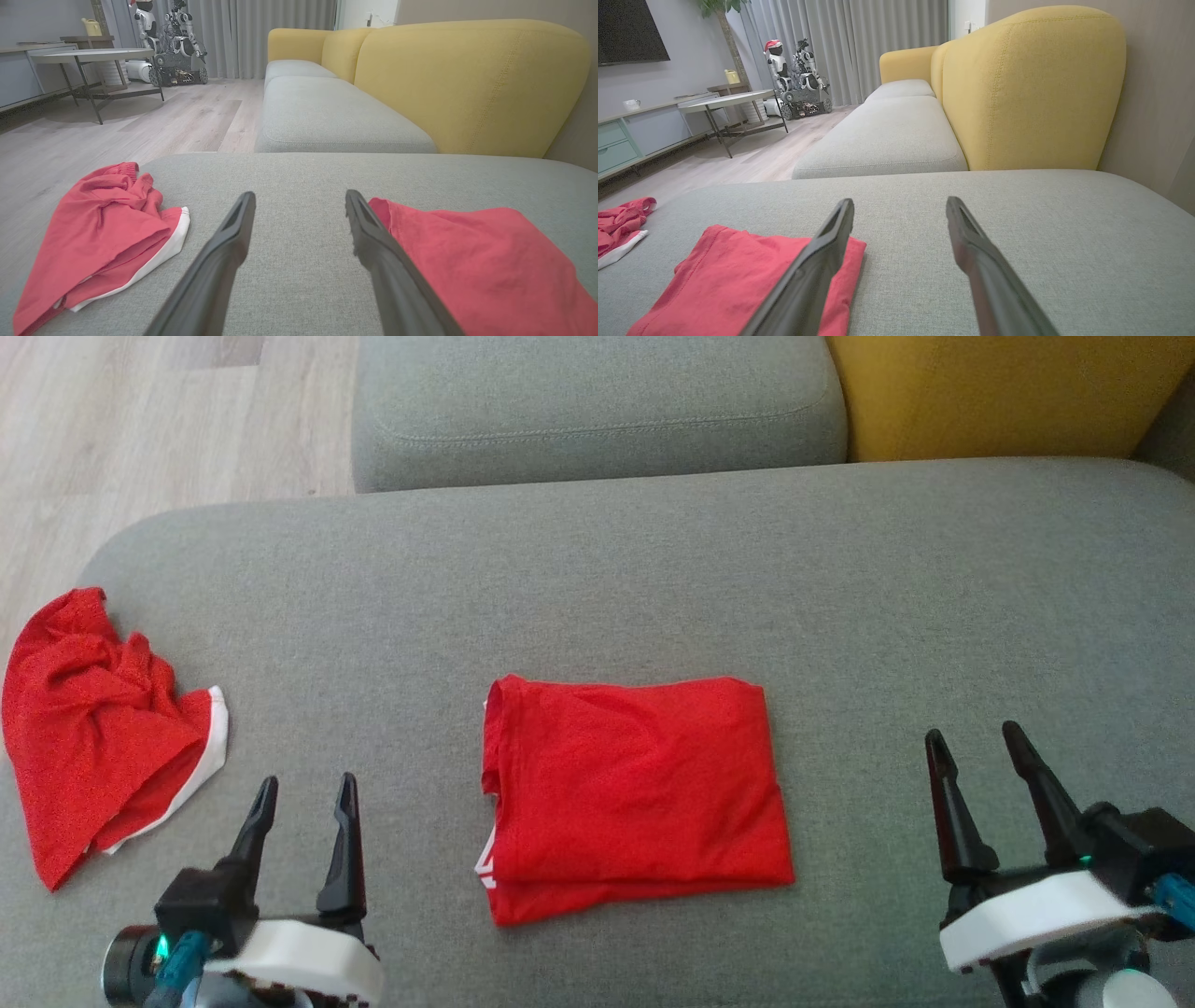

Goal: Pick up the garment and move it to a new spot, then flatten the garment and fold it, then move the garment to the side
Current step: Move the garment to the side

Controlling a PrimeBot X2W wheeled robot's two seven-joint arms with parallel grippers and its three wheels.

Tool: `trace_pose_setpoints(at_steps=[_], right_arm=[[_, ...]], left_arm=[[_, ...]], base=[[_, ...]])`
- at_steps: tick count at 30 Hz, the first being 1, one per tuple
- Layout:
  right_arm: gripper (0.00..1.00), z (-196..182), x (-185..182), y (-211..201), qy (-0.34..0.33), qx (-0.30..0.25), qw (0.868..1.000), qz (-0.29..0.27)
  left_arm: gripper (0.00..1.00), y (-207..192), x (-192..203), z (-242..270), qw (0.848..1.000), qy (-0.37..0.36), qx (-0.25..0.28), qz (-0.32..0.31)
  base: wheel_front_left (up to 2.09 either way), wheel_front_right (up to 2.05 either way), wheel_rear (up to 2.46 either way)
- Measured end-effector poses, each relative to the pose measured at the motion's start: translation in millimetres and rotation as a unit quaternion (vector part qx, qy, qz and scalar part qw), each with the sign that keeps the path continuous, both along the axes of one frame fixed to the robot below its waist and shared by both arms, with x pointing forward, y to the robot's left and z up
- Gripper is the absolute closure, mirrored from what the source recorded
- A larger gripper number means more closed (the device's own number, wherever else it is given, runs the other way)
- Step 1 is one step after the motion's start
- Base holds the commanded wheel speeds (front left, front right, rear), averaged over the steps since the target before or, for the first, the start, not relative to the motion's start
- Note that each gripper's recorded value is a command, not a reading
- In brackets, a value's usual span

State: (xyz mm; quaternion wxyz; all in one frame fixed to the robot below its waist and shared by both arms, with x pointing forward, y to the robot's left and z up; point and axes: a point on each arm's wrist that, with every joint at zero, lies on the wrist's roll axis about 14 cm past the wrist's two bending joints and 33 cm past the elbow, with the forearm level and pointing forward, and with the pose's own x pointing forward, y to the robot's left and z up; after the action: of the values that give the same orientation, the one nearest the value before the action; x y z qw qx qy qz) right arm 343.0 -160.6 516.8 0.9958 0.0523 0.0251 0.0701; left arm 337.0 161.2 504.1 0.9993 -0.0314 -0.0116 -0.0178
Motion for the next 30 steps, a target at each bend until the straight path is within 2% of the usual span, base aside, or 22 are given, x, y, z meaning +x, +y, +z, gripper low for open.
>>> trace_pose_setpoints(at_steps=[7,12,19,24,30], right_arm=[[0.00,-4.0,2.0,-1.3,0.007,-0.001,1.000,-0.001],[0.00,-23.9,7.0,2.8,0.040,-0.002,0.999,0.006],[0.00,-54.7,37.7,39.4,0.086,0.002,0.994,0.063],[0.00,-85.7,49.4,62.5,0.134,0.004,0.986,0.098],[0.00,-143.2,45.3,88.3,0.229,-0.009,0.963,0.142]], left_arm=[[0.00,2.0,-1.1,0.4,1.000,-0.001,0.000,0.003],[0.00,3.9,0.1,-1.4,1.000,0.003,-0.001,0.007],[0.00,5.8,19.2,13.8,1.000,-0.027,-0.007,0.010],[0.00,7.2,25.3,12.3,0.999,-0.029,-0.016,0.020],[0.00,19.1,30.2,5.7,0.999,-0.022,-0.018,0.042]], base=[[0.00,0.00,0.00],[0.00,0.00,0.00],[0.00,0.00,0.00],[0.00,0.00,0.00],[0.00,0.00,0.00]])
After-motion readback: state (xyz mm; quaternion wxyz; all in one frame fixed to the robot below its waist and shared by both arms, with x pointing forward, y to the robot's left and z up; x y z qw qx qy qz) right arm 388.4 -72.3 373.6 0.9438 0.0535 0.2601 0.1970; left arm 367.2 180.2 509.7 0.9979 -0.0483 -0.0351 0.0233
